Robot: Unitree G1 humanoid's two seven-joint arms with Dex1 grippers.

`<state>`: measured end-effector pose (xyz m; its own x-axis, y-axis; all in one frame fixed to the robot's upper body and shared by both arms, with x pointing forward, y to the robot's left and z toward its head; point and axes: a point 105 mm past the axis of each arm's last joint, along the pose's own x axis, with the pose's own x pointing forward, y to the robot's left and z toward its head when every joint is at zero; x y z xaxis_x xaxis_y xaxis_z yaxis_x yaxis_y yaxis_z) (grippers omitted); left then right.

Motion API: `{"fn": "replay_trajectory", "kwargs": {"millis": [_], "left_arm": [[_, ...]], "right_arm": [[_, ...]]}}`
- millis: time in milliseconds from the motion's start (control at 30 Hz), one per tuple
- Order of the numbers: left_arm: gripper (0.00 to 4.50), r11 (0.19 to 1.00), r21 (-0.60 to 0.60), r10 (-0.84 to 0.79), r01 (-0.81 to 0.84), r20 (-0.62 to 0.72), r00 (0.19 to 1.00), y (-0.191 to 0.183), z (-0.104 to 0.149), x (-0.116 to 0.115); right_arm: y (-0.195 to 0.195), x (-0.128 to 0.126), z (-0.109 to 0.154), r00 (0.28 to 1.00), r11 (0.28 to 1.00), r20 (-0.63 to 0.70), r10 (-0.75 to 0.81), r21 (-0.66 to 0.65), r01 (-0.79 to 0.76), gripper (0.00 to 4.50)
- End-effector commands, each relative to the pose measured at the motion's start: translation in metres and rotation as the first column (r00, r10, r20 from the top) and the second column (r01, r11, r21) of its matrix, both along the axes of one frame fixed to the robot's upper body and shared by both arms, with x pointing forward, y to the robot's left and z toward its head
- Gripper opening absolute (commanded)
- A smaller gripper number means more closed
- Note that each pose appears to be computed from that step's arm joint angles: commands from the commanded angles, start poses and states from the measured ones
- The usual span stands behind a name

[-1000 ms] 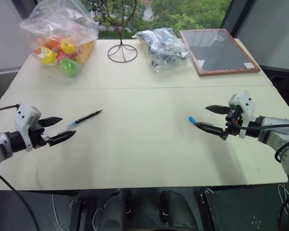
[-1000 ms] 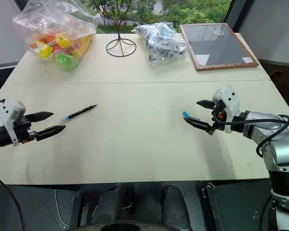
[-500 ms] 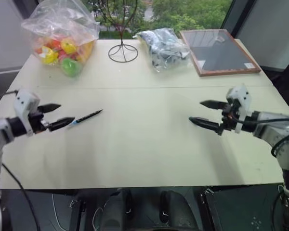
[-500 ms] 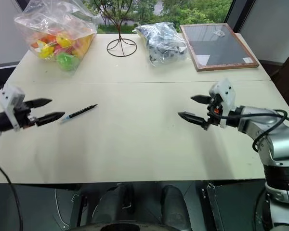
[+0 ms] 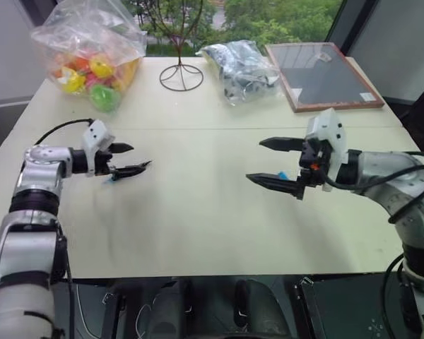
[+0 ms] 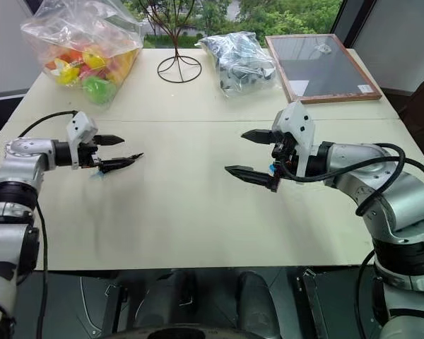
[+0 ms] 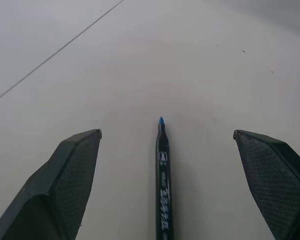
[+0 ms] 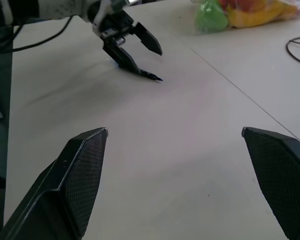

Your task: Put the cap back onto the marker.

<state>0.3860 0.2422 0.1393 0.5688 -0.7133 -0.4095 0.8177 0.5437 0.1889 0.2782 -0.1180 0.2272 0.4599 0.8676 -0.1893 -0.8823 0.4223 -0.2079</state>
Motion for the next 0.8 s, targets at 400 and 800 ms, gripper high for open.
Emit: {"fn": "replay_trajectory", "kwargs": {"millis": [400,800], "left_arm": [[4.44,0.997,0.071,0.01,-0.007,-0.051,0.999,0.013,-0.016,-0.004],[3.73,0.997,0.068,-0.02,0.034,-0.197,0.98,0.011,-0.03,-0.014]], "right_arm": [[-0.008,-0.004,0.005,0.998,0.998,0.028,-0.06,0.02,0.059,4.5],[-0.008,0.0,0.005,0.996,0.997,0.036,-0.076,0.023,0.076,4.5]]}}
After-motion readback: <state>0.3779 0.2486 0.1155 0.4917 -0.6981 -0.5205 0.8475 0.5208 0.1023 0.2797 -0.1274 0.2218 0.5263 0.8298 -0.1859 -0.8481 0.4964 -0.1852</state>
